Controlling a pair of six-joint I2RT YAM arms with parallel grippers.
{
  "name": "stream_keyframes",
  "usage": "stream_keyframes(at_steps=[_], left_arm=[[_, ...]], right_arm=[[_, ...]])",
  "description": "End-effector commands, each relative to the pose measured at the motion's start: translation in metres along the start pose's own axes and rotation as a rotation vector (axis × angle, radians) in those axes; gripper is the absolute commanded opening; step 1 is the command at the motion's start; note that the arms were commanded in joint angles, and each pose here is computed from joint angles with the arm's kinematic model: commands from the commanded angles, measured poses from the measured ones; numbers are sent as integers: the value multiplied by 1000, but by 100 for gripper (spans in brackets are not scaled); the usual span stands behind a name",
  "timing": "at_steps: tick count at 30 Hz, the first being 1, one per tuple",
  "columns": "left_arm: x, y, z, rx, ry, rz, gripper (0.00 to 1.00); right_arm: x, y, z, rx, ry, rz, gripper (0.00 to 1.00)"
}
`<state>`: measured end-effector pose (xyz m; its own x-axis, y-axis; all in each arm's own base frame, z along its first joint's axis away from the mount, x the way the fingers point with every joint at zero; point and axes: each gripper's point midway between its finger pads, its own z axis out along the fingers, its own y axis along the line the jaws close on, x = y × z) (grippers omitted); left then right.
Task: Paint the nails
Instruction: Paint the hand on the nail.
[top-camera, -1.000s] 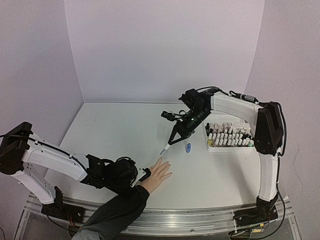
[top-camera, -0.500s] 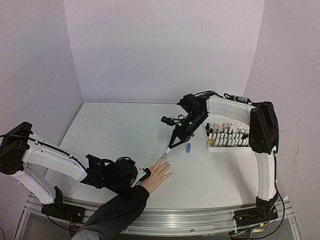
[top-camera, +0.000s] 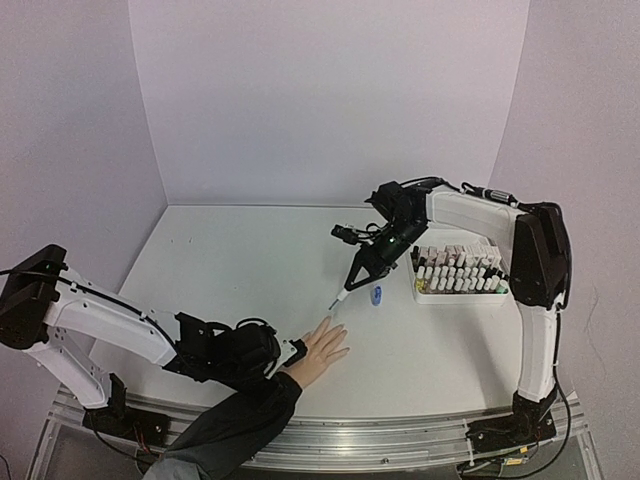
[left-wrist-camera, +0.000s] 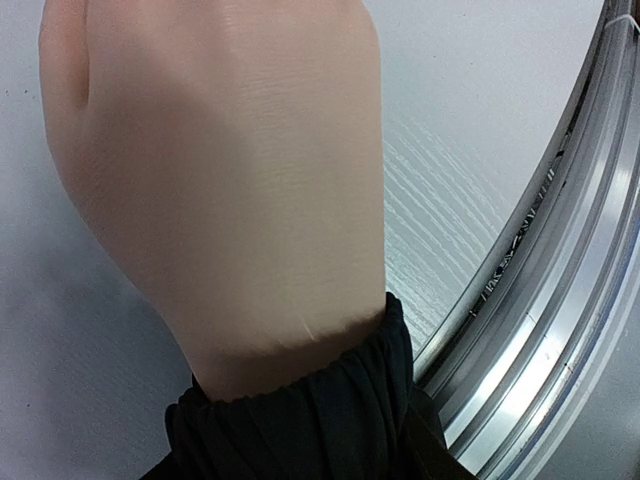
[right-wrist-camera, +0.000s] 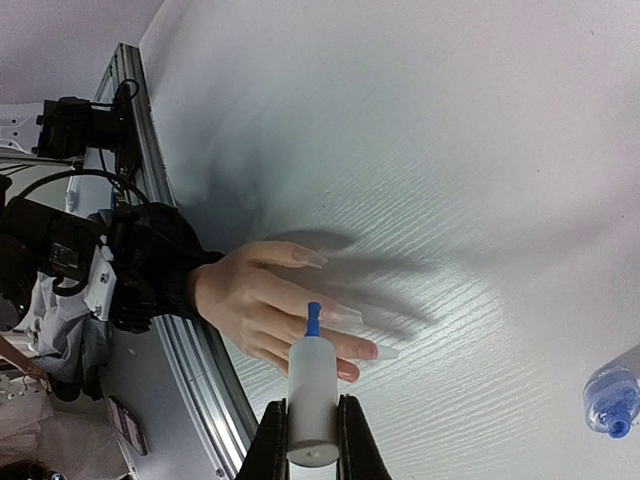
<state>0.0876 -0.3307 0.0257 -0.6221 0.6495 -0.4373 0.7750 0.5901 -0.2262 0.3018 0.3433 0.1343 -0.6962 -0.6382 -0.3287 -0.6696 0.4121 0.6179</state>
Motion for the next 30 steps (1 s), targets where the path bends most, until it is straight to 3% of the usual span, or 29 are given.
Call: stream_keyframes(at_steps=[1, 7, 14, 30], left_arm=[[-12, 2, 3, -96, -44, 103, 0], [-8, 9, 11, -139, -16, 93, 0], [-9, 9, 13, -136, -22, 86, 0], [-7, 5, 9, -109, -41, 79, 0]], right_arm=[[-9, 35, -25, -67, -66, -49, 0], [-6, 47, -34, -100, -84, -55, 0], [18, 27, -20, -40, -19, 2, 0], [20, 0, -5, 28, 24, 14, 0]])
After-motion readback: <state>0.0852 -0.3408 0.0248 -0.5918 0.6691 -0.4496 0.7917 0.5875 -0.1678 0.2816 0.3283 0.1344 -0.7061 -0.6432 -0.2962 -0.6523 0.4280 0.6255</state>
